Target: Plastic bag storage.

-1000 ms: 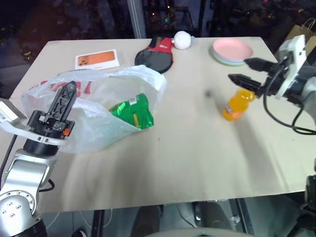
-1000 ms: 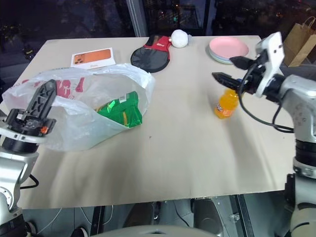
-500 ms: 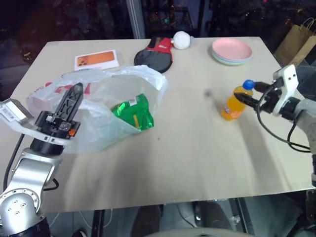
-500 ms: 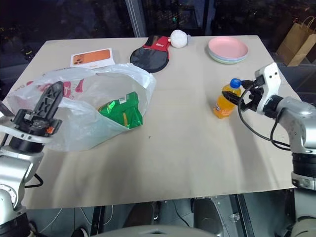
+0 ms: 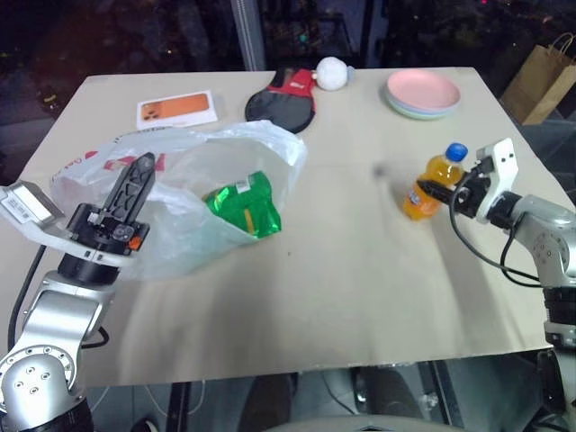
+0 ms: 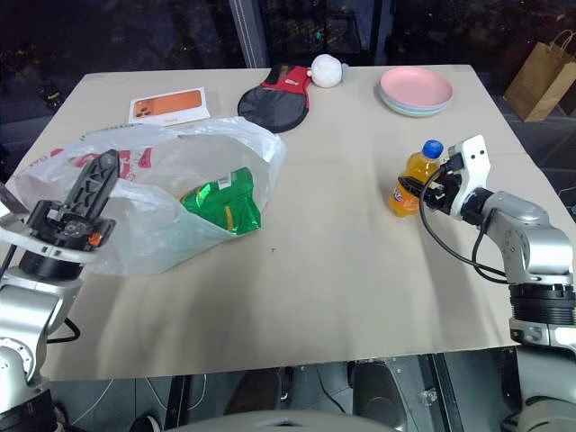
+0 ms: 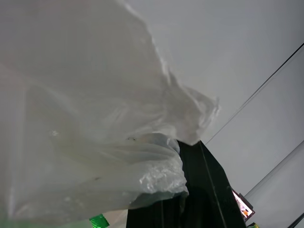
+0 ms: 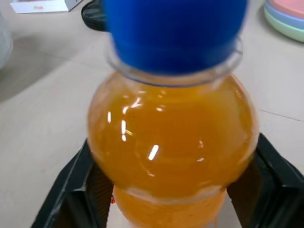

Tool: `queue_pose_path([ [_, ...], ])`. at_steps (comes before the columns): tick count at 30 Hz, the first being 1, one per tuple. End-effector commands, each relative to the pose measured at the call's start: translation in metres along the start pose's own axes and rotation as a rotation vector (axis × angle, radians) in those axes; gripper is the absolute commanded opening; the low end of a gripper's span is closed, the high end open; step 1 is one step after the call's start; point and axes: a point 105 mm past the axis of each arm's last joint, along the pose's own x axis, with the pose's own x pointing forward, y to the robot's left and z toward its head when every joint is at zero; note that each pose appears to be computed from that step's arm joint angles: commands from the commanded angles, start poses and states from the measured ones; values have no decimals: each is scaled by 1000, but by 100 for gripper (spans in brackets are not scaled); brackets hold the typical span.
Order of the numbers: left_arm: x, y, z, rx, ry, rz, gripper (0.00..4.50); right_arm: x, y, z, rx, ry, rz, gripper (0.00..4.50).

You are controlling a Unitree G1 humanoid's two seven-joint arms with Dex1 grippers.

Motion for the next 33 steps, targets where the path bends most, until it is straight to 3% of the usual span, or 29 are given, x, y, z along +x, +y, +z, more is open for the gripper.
queue_pose_path([
  [1, 3, -11, -1, 17, 9, -46, 0, 3, 25, 29, 5, -105, 111, 257],
  [6, 8, -15, -7, 0, 27, -74, 0, 15, 82, 75, 81, -248, 338, 257],
  [11, 17, -22, -18, -28, 56, -121, 0, 40, 169, 140, 225, -503, 636, 257],
  [13, 18, -26, -16, -30, 47, -135, 0, 56, 206, 151, 304, -535, 735, 257],
  [19, 18, -30, -9, -15, 13, -144, 0, 98, 264, 116, 272, -421, 838, 257],
  [24, 12, -38, -6, -12, -22, -151, 0, 142, 268, 98, 298, -365, 773, 257],
  [33, 9, -40, -4, -23, -71, -141, 0, 154, 320, 42, 208, -155, 919, 257],
])
